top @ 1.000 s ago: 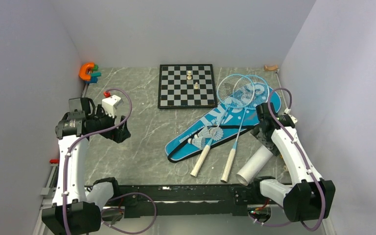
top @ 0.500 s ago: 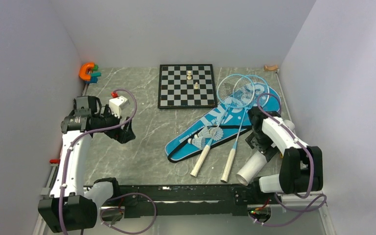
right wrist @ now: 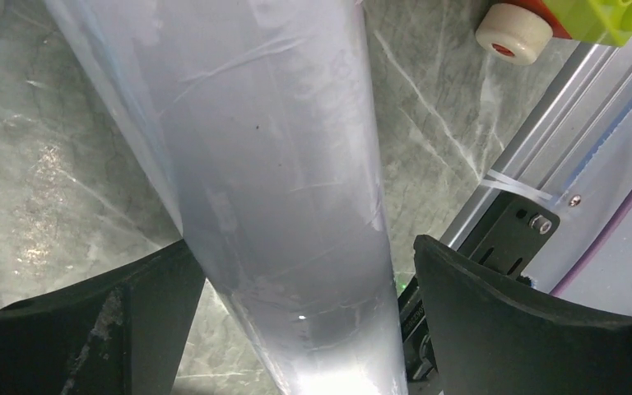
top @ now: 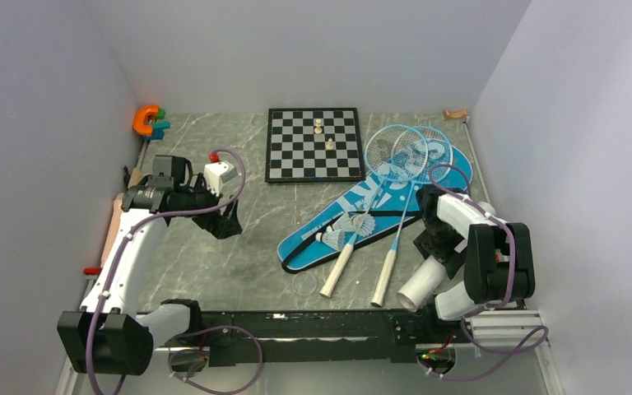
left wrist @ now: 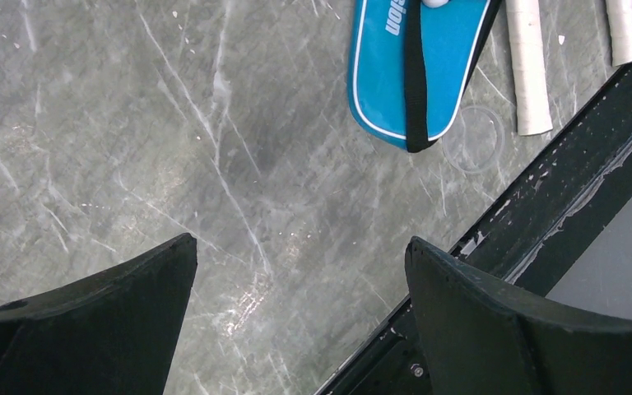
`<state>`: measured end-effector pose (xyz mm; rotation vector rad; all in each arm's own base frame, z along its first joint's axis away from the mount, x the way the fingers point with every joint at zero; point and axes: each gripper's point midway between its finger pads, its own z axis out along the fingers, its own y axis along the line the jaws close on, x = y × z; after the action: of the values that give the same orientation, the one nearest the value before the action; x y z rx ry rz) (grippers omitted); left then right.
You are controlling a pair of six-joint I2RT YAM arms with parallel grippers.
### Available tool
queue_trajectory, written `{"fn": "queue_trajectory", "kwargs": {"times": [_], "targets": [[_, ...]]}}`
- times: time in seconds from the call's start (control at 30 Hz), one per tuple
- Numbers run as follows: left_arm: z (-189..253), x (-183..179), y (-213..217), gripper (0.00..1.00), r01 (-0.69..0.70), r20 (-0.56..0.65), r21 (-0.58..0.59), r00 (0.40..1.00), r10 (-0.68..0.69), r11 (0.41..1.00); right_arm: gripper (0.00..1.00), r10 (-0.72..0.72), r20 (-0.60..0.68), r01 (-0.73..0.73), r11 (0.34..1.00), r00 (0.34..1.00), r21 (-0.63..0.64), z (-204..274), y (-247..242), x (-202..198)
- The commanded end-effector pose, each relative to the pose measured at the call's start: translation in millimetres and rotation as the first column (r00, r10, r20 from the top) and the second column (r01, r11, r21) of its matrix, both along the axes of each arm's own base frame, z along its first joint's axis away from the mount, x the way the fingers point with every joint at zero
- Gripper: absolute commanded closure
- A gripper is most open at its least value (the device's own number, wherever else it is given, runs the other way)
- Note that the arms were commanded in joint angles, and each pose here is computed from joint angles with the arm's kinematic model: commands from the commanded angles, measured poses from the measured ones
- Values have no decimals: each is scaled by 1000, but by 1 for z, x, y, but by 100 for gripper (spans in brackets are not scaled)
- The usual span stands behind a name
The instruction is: Pack up the badminton gear
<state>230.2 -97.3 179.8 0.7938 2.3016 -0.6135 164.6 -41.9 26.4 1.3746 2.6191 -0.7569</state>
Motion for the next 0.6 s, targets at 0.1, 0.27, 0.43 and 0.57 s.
{"fn": "queue_trajectory", "kwargs": {"times": [0.1, 0.27, 0.43, 0.57], "targets": [[10, 15, -8, 1, 10, 37, -10, 999, -9, 1000, 1, -55, -6, 55, 998, 998, -37, -8, -10, 2], [7, 14, -9, 1, 21, 36, -5, 999, -21, 1000, 19, -65, 44, 67, 997, 997, -27, -5, -6, 2], [4, 11, -11, 1, 36, 39, 19, 999, -37, 999, 34, -43, 157, 45, 999, 987, -13, 6, 3, 4], [6, 13, -14, 1, 47, 33, 34, 998, -48, 998, 51, -21, 245, 15, 1000, 969, 25, 14, 15, 10]]}}
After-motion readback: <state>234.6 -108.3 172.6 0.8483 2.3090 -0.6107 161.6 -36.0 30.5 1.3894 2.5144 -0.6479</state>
